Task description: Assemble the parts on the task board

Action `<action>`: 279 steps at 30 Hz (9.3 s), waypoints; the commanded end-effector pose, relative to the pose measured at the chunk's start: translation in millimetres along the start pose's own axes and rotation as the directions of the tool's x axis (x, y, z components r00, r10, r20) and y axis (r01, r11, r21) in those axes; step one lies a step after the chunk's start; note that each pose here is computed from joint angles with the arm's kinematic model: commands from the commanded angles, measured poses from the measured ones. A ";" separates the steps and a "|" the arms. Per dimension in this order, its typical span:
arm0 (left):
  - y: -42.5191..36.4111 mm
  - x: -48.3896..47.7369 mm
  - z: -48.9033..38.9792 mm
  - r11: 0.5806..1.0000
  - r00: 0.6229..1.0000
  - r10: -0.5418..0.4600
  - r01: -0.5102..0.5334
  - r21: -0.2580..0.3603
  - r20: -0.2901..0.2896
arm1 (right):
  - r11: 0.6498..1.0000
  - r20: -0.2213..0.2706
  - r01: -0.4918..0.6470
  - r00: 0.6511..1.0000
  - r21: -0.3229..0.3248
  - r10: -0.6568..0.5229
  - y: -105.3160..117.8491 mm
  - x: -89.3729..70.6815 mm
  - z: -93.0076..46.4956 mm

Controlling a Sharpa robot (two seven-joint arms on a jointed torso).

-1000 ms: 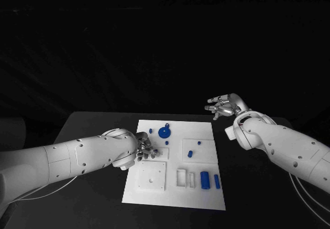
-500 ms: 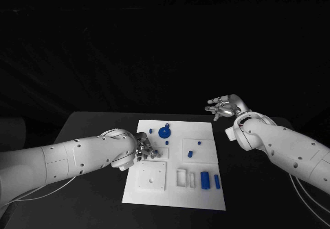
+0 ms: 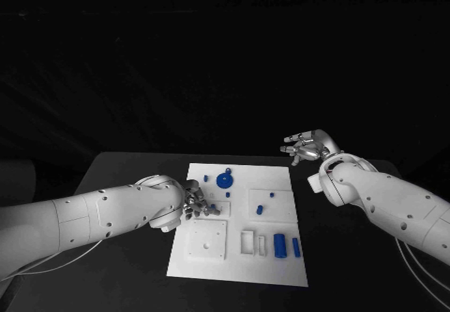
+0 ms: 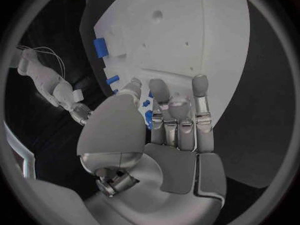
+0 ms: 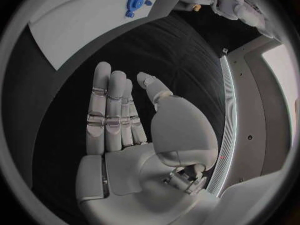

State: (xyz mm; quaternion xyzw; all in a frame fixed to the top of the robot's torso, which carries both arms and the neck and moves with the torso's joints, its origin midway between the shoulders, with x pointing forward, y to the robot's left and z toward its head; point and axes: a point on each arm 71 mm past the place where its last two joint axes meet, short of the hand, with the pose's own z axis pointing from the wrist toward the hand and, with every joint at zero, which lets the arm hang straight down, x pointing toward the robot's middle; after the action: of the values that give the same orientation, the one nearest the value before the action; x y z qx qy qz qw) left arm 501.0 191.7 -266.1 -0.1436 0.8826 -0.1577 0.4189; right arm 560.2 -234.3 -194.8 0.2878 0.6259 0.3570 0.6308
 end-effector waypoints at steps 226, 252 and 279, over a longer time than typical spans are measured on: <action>26.4 -80.8 -34.5 0.844 0.824 -0.520 0.453 0.287 0.227 | 0.807 -0.247 0.464 0.788 -0.366 -0.564 69.1 107.6 -43.7; 23.7 -97.4 -40.3 0.727 0.624 -0.686 0.567 0.388 0.375 | 0.663 -0.222 0.559 0.656 -0.498 -0.721 92.4 212.1 -55.4; 15.0 -96.9 -38.7 0.699 0.597 -0.715 0.584 0.413 0.365 | 0.631 -0.171 0.607 0.642 -0.482 -0.748 83.0 245.1 -64.7</action>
State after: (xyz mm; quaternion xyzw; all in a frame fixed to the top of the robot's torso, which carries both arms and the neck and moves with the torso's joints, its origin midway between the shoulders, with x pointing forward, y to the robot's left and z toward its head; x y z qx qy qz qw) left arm 527.3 250.5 -183.8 -0.4384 0.6062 -0.3617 0.5563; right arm 479.7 5.6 -273.9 -0.1665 0.7125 0.2519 0.6333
